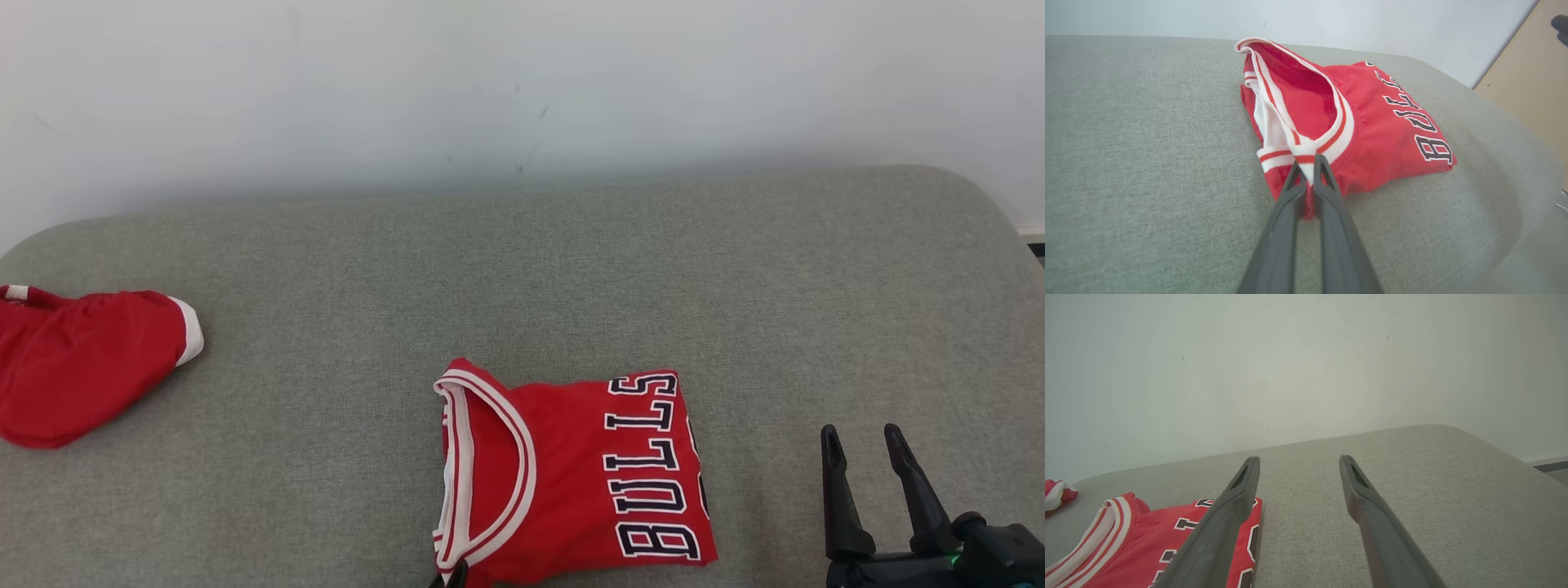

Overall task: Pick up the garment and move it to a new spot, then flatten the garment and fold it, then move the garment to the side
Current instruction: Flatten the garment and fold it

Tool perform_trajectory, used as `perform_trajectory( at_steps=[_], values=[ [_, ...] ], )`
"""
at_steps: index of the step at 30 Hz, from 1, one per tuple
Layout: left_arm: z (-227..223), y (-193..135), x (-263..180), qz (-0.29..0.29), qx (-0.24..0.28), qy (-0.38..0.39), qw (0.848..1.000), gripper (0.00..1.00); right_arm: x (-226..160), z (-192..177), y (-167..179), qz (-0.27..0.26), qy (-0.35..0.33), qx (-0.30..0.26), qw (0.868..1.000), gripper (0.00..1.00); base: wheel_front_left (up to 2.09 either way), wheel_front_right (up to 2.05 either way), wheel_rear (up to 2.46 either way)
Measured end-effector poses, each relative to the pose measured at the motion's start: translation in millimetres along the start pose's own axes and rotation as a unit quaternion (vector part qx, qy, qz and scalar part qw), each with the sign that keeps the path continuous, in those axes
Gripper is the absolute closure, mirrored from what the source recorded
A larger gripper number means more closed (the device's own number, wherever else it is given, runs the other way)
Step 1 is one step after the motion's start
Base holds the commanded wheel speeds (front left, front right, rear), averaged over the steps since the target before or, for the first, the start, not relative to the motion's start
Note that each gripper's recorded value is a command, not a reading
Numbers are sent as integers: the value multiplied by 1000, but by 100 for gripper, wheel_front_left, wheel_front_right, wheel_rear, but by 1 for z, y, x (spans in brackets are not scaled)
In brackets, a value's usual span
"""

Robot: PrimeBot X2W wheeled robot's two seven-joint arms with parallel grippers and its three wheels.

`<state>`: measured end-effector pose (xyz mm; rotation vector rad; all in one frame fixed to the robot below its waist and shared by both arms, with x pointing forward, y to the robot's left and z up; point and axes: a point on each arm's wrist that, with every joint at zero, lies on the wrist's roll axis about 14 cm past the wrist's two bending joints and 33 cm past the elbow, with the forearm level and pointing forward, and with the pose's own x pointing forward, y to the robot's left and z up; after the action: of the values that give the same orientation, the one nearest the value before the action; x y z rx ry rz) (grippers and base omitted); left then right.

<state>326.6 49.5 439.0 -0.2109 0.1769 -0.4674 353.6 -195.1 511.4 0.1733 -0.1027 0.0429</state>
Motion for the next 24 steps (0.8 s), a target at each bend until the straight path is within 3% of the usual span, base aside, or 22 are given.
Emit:
perform_trajectory(
  at_steps=[1, 3, 4, 14, 24],
  values=[
    [-3, 0, -1, 2, -5, 4, 1000, 100, 0, -1, 0, 0, 2, 0, 1000, 0, 0, 0, 0],
    [-11, -1, -4, 6, -14, 16, 1000, 59, 0, -2, 0, 0, 3, 0, 1000, 0, 0, 0, 0],
    [-14, -2, -5, 6, -16, 20, 1000, 0, -1, -2, 0, 0, 4, -1, 1000, 0, 0, 0, 0],
    [46, 29, -7, 66, -6, -79, 995, 0, 2, 6, 0, 6, -8, -10, 1000, 0, 0, 0, 0],
    [110, 100, -48, 183, 60, -168, 967, 0, 5, 12, 12, 25, -18, -10, 999, 0, 0, 0, 0]
  ],
)
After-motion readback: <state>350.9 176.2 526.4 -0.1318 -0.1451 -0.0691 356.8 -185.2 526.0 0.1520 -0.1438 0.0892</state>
